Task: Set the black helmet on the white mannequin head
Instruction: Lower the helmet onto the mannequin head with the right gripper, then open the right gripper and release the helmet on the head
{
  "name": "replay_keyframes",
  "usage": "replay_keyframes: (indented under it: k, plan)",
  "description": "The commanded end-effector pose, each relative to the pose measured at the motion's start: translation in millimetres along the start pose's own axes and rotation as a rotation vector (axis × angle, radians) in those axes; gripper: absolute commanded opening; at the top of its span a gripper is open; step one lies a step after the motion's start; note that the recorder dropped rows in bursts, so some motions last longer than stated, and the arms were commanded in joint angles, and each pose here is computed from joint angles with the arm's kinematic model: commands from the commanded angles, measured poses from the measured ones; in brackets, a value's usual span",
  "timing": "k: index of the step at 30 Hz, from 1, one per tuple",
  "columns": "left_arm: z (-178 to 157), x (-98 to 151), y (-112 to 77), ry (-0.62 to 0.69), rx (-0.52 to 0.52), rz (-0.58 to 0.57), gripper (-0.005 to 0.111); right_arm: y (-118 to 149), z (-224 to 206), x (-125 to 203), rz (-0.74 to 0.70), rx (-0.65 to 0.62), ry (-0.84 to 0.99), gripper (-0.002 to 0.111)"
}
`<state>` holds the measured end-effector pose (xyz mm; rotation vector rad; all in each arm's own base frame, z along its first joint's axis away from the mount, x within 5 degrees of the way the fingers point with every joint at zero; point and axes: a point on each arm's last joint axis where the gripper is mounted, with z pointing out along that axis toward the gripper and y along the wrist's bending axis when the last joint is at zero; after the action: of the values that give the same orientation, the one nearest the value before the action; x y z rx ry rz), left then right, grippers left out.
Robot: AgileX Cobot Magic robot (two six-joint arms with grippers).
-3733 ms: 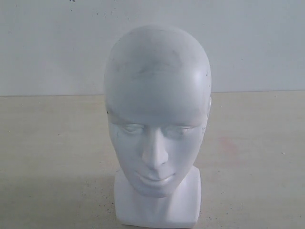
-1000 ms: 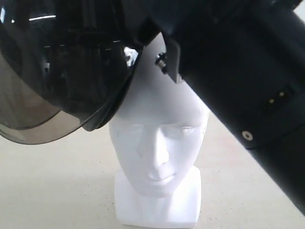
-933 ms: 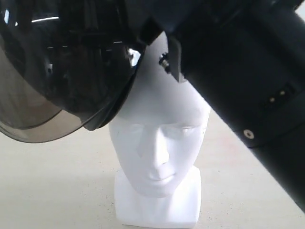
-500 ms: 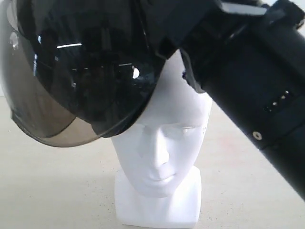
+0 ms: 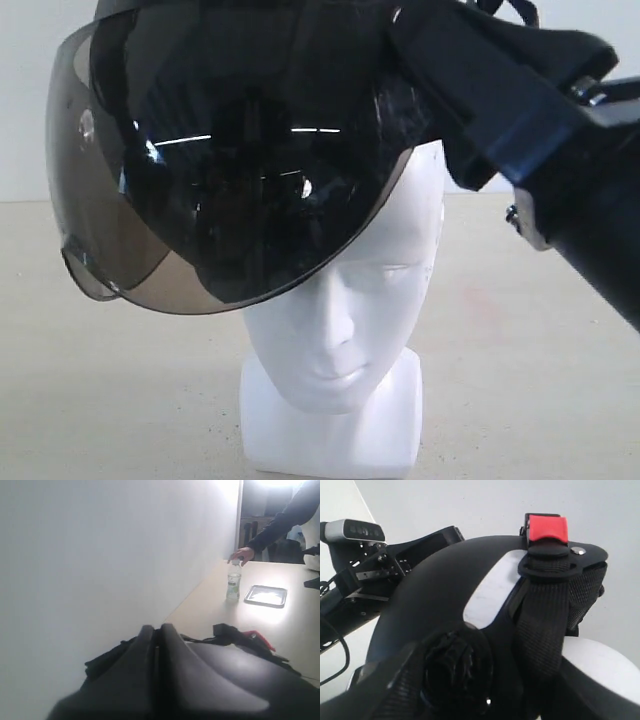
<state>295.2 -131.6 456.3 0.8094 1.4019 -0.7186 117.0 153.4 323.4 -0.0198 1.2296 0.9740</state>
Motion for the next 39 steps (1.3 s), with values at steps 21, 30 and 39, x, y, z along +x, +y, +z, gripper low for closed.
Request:
replay_keyframes:
  k: [21, 30, 39]
  plan:
    - [47.9, 63.8, -56.5, 0.186, 0.178, -0.043, 0.004, -34.7, -43.0, -60.9, -0.184, 0.269, -0.104, 0.000]
    - [47.7, 58.9, -55.4, 0.161, 0.133, -0.077, 0.004, -35.0, -73.6, -82.7, -0.414, 0.209, 0.321, 0.000]
    - [41.6, 48.8, -49.3, 0.130, 0.028, -0.052, 0.004, -33.7, -65.0, -101.0, -0.385, 0.323, 0.276, 0.050]
